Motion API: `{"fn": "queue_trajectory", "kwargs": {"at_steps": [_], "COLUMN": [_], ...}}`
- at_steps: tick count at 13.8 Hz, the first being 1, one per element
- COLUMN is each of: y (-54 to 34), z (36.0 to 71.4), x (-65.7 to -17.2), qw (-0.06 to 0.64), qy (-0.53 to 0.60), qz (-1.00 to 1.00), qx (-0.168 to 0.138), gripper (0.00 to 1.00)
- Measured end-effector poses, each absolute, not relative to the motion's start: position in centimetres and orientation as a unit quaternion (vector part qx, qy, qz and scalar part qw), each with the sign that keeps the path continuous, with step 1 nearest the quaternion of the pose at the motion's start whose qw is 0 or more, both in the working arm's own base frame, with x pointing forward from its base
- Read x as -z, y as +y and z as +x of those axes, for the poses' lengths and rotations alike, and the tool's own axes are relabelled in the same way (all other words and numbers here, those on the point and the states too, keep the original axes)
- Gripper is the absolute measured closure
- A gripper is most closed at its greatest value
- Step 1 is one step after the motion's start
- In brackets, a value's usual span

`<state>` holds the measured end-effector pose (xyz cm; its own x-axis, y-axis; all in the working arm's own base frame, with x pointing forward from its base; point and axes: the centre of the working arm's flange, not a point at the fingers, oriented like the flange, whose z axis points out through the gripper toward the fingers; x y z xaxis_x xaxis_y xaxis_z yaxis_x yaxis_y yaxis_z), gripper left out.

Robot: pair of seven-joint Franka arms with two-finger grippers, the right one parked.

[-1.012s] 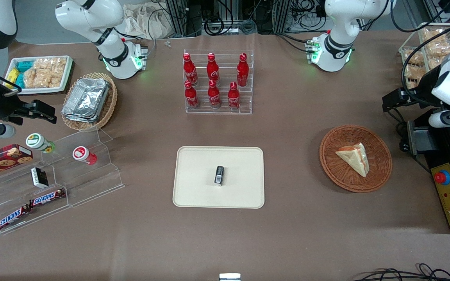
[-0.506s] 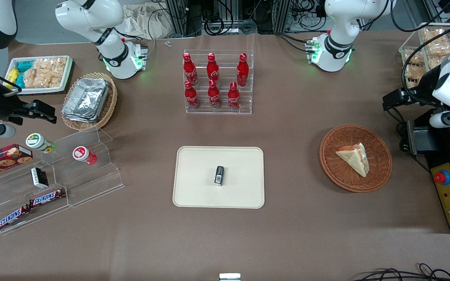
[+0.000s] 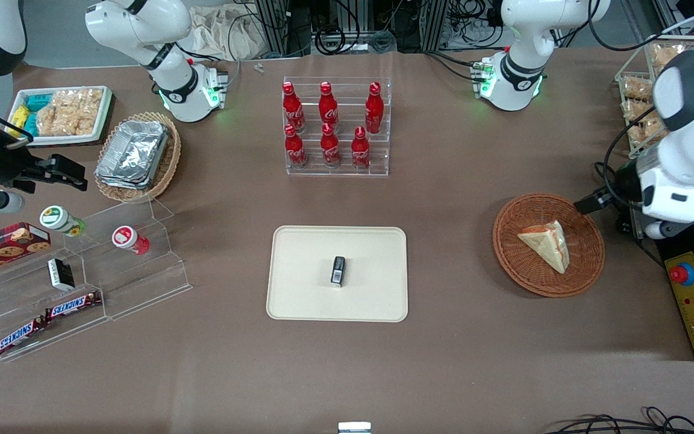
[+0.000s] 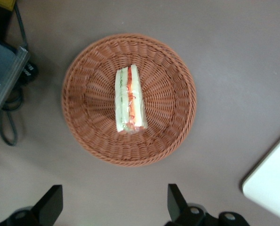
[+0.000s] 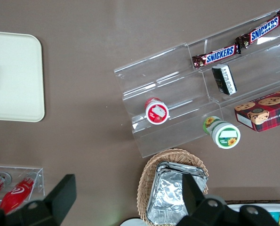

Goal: Place sandwich from basket to tray
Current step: 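Lower the left gripper over the sandwich and close on it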

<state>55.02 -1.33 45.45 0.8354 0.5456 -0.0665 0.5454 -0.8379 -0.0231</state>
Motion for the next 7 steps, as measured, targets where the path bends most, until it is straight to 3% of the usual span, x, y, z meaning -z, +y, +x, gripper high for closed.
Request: {"fn": "queue_trajectory", "kwargs": {"at_steps": [3, 7], "y": [-1.3, -1.1], "z": [53.8, 54.1], "x": [-37.8, -30.3], "qw": [-0.004, -0.007], "qy": [-0.326, -0.336], "qz": [-0.945, -0.942], "qx": [-0.014, -0.012], "gripper": [0.00, 0.00]}}
